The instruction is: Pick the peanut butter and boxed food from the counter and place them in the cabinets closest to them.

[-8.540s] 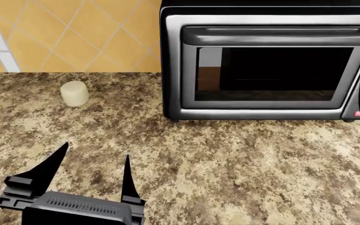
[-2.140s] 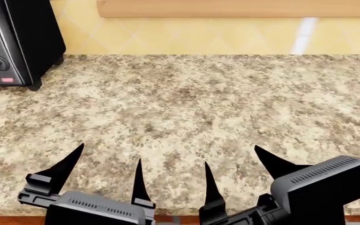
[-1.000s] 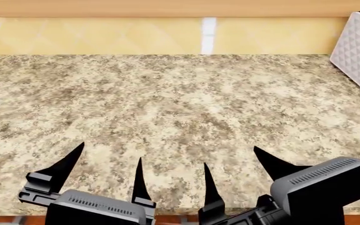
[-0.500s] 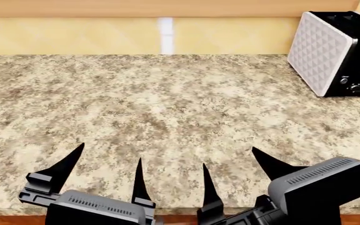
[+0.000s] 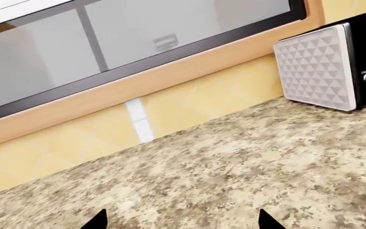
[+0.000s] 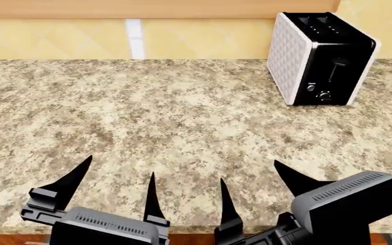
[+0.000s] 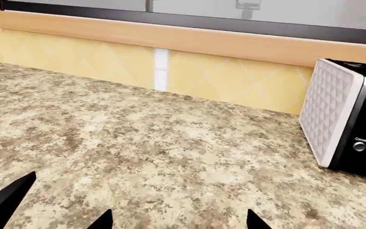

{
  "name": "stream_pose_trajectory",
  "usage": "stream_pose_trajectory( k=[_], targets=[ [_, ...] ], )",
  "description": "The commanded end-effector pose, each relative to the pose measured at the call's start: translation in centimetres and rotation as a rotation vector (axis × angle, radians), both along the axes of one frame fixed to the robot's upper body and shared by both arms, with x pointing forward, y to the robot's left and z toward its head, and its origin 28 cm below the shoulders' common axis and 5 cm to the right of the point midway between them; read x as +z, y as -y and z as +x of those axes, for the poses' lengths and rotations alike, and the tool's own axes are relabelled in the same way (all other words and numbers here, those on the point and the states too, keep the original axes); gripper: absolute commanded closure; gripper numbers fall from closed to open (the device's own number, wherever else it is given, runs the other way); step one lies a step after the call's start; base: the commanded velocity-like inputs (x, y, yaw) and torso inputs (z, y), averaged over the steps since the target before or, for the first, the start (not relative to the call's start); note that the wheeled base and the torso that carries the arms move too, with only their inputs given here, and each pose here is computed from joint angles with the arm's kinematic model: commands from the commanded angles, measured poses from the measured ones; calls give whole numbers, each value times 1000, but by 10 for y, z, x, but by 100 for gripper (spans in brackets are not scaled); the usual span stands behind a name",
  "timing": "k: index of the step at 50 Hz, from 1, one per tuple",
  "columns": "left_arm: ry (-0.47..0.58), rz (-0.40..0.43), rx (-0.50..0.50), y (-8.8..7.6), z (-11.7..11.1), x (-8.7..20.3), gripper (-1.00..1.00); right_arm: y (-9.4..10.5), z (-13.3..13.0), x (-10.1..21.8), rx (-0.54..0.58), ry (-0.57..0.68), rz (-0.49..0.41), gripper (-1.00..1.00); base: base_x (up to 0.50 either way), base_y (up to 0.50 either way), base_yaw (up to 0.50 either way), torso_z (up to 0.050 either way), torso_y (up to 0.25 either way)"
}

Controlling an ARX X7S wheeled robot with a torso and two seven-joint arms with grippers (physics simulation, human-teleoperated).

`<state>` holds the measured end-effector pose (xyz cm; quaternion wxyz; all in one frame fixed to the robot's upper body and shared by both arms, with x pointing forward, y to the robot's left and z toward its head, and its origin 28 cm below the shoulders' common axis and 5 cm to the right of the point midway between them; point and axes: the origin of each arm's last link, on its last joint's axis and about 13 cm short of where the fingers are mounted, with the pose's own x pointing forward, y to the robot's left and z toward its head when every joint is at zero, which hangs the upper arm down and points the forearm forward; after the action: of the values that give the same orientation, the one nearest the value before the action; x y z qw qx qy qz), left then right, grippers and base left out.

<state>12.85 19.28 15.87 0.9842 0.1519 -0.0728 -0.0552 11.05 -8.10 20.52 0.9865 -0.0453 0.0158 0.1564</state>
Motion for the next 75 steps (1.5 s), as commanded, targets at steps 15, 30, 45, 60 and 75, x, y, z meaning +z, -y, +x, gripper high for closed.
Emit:
stream_pose_trajectory(
  k=[15, 30, 45, 60, 75],
  targets=[
    [-1, 2, -4, 0, 0, -1, -100, 0, 0, -1, 0, -3, 2, -100, -2, -500, 0, 0, 0],
    [-3, 0, -1, 0, 1, -2, -100, -1, 1, -2, 1, -6, 4, -100, -2, -500, 0, 0, 0],
    [-1, 2, -4, 0, 0, -1, -100, 0, 0, -1, 0, -4, 6, -100, -2, -500, 0, 0, 0],
    [-1, 2, -5, 0, 1, 0, -100, -1, 0, 0, 1, -3, 4, -100, -2, -500, 0, 0, 0],
    [-2, -1, -4, 0, 0, -2, -100, -1, 0, -1, 1, -4, 5, -100, -2, -500, 0, 0, 0]
  ],
)
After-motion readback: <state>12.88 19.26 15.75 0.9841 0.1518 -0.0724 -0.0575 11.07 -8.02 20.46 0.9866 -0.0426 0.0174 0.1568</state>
